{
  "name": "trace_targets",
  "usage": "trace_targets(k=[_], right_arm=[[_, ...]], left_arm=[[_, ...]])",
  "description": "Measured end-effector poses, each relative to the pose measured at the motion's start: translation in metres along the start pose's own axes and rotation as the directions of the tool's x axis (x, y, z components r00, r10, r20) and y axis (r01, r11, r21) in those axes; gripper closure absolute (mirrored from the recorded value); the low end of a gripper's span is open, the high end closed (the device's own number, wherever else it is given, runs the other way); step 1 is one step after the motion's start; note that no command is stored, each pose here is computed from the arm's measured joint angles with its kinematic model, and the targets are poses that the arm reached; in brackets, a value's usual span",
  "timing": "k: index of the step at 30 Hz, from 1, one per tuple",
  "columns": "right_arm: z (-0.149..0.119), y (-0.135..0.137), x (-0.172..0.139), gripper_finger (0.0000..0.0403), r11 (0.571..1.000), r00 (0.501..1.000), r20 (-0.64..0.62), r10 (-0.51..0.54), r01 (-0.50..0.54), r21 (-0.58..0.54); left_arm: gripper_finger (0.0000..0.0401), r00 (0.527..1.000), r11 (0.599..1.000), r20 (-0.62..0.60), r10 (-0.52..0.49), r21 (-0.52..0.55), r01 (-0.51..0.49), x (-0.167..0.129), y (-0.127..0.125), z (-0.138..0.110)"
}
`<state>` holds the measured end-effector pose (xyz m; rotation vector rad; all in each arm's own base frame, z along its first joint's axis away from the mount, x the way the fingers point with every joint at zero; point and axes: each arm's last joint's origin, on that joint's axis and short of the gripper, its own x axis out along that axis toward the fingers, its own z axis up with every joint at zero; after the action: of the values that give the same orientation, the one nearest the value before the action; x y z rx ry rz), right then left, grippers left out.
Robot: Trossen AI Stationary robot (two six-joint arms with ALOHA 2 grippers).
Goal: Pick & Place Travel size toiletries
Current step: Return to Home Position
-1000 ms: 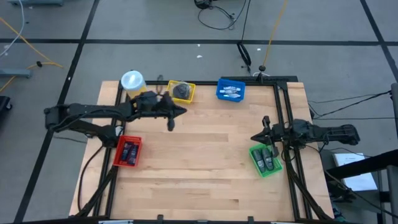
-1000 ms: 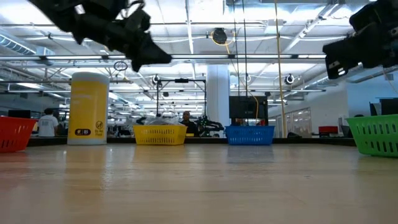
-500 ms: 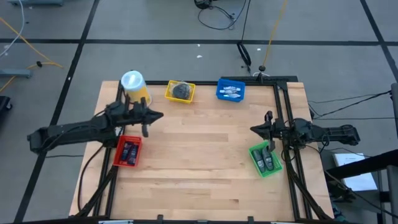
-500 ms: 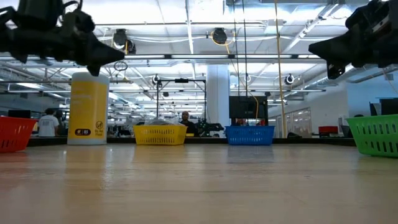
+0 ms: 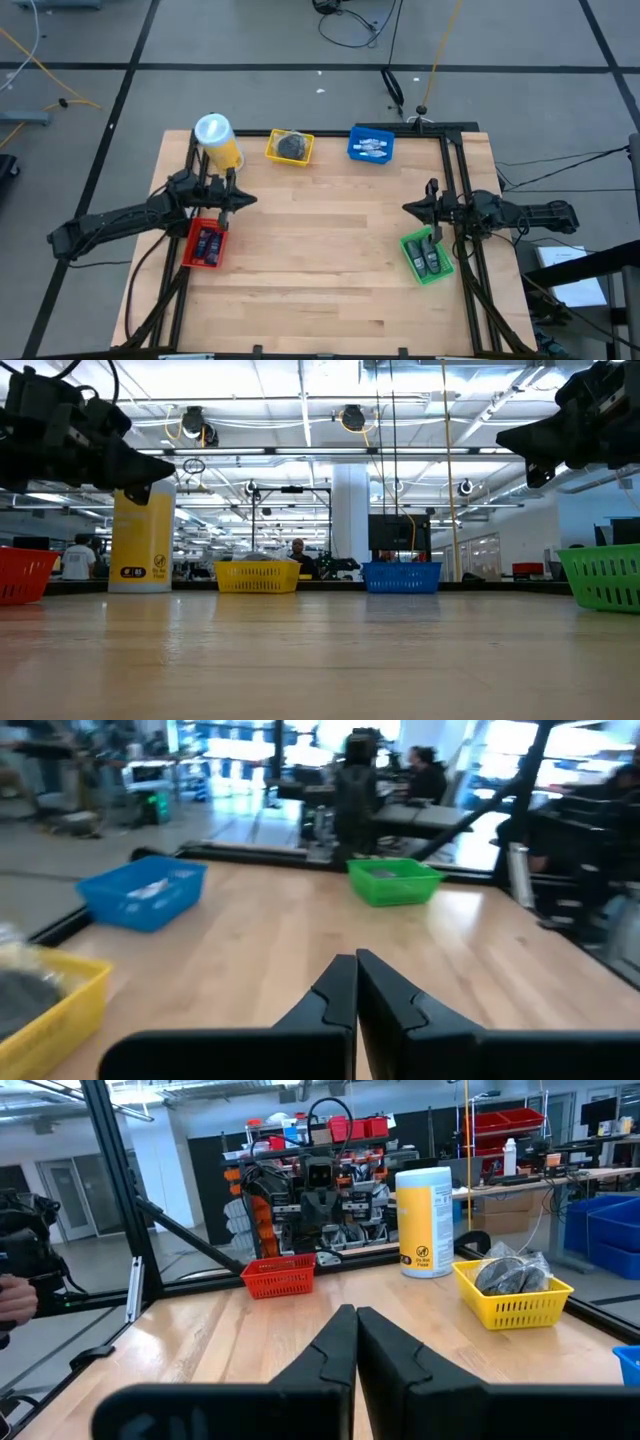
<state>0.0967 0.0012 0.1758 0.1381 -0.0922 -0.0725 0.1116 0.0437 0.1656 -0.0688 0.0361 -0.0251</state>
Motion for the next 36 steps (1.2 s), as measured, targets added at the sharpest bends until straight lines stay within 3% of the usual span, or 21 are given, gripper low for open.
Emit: trace_targets(k=[2, 20, 24, 27, 29, 31, 34, 36], right_arm=[[0.0, 0.0, 0.0, 0.04, 1.0, 1.0, 0.0, 0.0, 0.0, 0.0], [0.0, 0.0, 0.0, 0.04, 1.0, 1.0, 0.0, 0.0, 0.0, 0.0], [0.0, 0.0, 0.0, 0.0401, 1.0, 1.0, -0.001, 0.0, 0.0, 0.0], [0.0, 0.0, 0.0, 0.0399, 1.0, 1.0, -0.001, 0.0, 0.0, 0.0], [-0.001, 0.0, 0.0, 0.0399, 1.0, 1.0, -0.003, 0.0, 0.0, 0.0], [-0.001, 0.0, 0.0, 0.0399, 1.0, 1.0, -0.013, -0.002, 0.002, -0.002], [-0.001, 0.0, 0.0, 0.0398, 1.0, 1.0, -0.01, -0.001, 0.001, -0.001], [-0.001, 0.0, 0.0, 0.0399, 1.0, 1.0, -0.011, -0.001, 0.001, -0.001]], left_arm=[[0.0395, 0.999, 0.999, 0.016, -0.031, 0.019, 0.031, 0.0, -0.001, 0.002], [0.0375, 1.0, 0.998, 0.024, 0.003, 0.057, -0.004, 0.0, 0.0, 0.003], [0.0375, 0.999, 0.998, 0.042, -0.017, 0.065, 0.015, 0.001, -0.007, 0.005], [0.0375, 0.997, 0.997, 0.019, -0.072, -0.024, 0.072, -0.001, -0.015, 0.003], [0.0375, 0.996, 0.996, 0.033, -0.088, 0.014, 0.088, -0.004, -0.022, 0.003], [0.0375, 0.997, 0.998, 0.07, -0.037, 0.048, 0.033, -0.006, -0.027, 0.006], [0.0375, 0.987, 0.989, 0.066, 0.146, -0.004, -0.146, -0.01, -0.031, 0.002], [0.0375, 0.978, 0.981, 0.075, 0.195, -0.011, -0.195, -0.012, -0.034, 0.002]])
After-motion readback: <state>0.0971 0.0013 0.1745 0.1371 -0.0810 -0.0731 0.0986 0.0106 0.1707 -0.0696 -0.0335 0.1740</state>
